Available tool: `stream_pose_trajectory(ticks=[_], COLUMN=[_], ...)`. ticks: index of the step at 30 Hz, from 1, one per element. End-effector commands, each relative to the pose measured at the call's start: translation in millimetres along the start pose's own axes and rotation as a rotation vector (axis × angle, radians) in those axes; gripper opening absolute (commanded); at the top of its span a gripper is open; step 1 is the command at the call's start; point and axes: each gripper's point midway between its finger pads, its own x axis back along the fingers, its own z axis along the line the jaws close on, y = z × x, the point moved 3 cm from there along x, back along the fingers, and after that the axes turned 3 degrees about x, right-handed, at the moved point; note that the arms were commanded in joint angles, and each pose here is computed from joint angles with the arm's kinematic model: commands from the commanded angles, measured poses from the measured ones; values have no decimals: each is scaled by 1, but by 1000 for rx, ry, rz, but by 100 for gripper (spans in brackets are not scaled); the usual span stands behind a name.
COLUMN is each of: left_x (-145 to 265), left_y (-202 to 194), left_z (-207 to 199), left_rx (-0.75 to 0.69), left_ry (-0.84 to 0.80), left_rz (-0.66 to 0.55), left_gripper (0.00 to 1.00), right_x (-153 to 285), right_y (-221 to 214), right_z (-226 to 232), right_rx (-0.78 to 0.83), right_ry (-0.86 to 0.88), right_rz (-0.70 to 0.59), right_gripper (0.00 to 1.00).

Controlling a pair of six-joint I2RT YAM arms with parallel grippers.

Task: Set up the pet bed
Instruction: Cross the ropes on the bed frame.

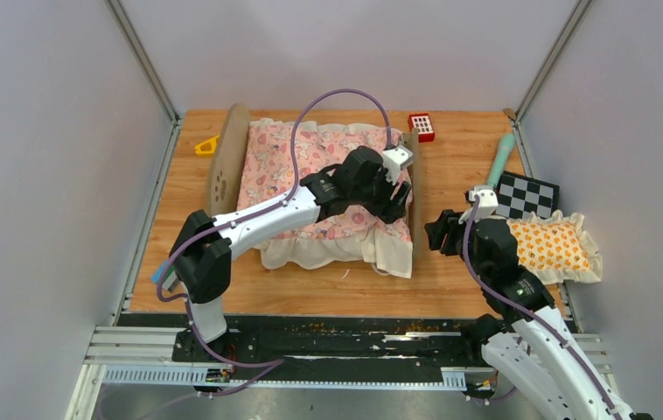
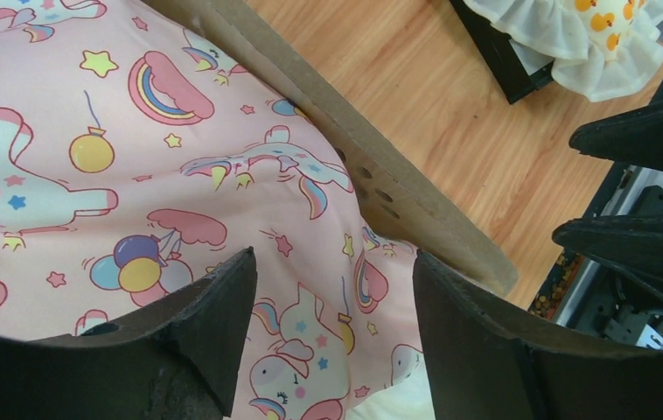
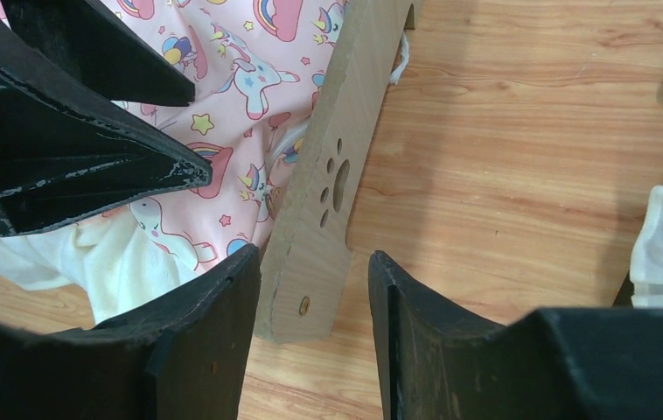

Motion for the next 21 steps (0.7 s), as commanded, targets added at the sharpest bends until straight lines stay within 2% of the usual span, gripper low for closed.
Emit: stream_pose_trajectory(ticks=[1, 3, 6, 11, 15, 21], left_x=[27, 34, 51, 92, 129, 158], left_y=[46, 51, 60, 66, 50, 5], left_z=[-20, -23, -27, -19, 3, 19], left_rx=[0, -1, -5, -20, -19, 9], left_ry=[-68, -74, -77, 9, 164, 244], left_rz=[-140, -158, -198, -266, -300, -282], left_gripper=[75, 79, 84, 94, 92, 83], right_x=[4, 5, 5, 2, -7, -45], right_y=[9, 12, 18, 29, 39, 41], right_z=[3, 4, 12, 52, 77, 84], right_rx=[-37, -40, -31, 9, 3, -26], right_ry=[2, 7, 65, 332, 474, 456], right_rz=[-22, -30, -57, -85, -79, -27], right_gripper=[49, 49, 44, 33, 26, 16])
